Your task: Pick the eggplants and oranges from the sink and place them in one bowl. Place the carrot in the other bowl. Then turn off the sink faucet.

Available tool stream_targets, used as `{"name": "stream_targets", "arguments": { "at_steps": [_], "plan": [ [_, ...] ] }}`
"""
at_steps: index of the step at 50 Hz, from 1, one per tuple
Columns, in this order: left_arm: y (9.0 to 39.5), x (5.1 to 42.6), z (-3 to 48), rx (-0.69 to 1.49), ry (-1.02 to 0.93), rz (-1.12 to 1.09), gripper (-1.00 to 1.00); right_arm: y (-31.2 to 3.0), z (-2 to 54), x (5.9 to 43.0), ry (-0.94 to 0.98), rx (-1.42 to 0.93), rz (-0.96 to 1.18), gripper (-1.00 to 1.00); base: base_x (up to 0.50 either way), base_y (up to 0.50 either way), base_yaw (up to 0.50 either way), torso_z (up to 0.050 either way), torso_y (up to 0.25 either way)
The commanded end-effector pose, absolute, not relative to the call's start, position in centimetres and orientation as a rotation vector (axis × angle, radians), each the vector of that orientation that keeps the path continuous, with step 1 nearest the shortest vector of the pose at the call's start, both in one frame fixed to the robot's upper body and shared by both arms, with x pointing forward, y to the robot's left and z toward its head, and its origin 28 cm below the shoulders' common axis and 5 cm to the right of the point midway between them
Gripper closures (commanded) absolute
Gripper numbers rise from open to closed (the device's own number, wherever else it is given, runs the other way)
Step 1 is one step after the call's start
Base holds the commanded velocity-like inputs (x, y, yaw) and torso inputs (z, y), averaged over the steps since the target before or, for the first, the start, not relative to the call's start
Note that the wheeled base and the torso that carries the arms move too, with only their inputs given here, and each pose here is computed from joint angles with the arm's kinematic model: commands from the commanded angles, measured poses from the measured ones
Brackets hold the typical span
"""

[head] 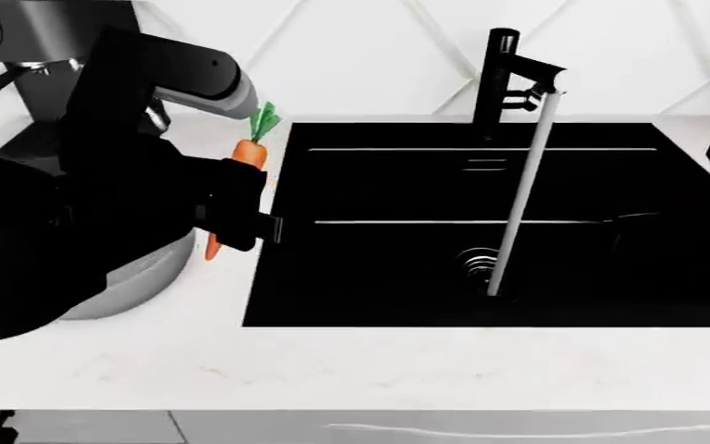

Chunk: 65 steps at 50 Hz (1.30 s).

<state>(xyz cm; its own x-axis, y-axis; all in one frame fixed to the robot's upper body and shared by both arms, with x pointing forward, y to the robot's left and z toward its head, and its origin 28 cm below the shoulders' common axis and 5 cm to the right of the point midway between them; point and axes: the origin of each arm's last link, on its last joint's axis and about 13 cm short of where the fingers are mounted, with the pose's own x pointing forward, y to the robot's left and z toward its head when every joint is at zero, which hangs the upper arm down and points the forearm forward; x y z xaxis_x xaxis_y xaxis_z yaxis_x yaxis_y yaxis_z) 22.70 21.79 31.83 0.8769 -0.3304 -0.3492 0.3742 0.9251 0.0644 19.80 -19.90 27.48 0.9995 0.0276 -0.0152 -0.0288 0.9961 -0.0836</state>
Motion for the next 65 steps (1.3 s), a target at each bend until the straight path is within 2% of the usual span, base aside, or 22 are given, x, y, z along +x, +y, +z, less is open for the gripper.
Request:
{"name": "stream_targets", "arguments": {
  "at_steps": [1,14,22,46,65],
  "plan": [
    [22.19,22.41,32.05,0.084,0.333,-0.379,1.00,-19.79,27.63,19.95,0.003,-0.079,0.037,-1.00,-0.34,0.47,0.00,0.000,0.000],
    [22.27,22.48,31.98,0.083,0.329,-0.363,1.00,-19.71,27.36,20.32,0.002,-0.082,0.038,-1.00,-0.34,0.47,0.00,0.000,0.000],
    [22.34,22.51,31.82,0.078,0.328,-0.357,1.00,-19.70,27.25,20.33,-0.005,-0.112,0.045,-1.00,-0.05,0.50,0.00,0.000,0.000],
    [22.37,22.45,31.34,0.055,0.335,-0.362,1.00,-19.80,27.25,20.37,-0.018,-0.115,0.035,-1.00,0.24,0.50,0.00,0.000,0.000],
    [22.15,22.74,31.23,0.055,0.339,-0.364,1.00,-19.82,26.87,20.51,-0.007,-0.116,0.037,-1.00,0.21,0.15,0.00,0.000,0.000]
  ]
}}
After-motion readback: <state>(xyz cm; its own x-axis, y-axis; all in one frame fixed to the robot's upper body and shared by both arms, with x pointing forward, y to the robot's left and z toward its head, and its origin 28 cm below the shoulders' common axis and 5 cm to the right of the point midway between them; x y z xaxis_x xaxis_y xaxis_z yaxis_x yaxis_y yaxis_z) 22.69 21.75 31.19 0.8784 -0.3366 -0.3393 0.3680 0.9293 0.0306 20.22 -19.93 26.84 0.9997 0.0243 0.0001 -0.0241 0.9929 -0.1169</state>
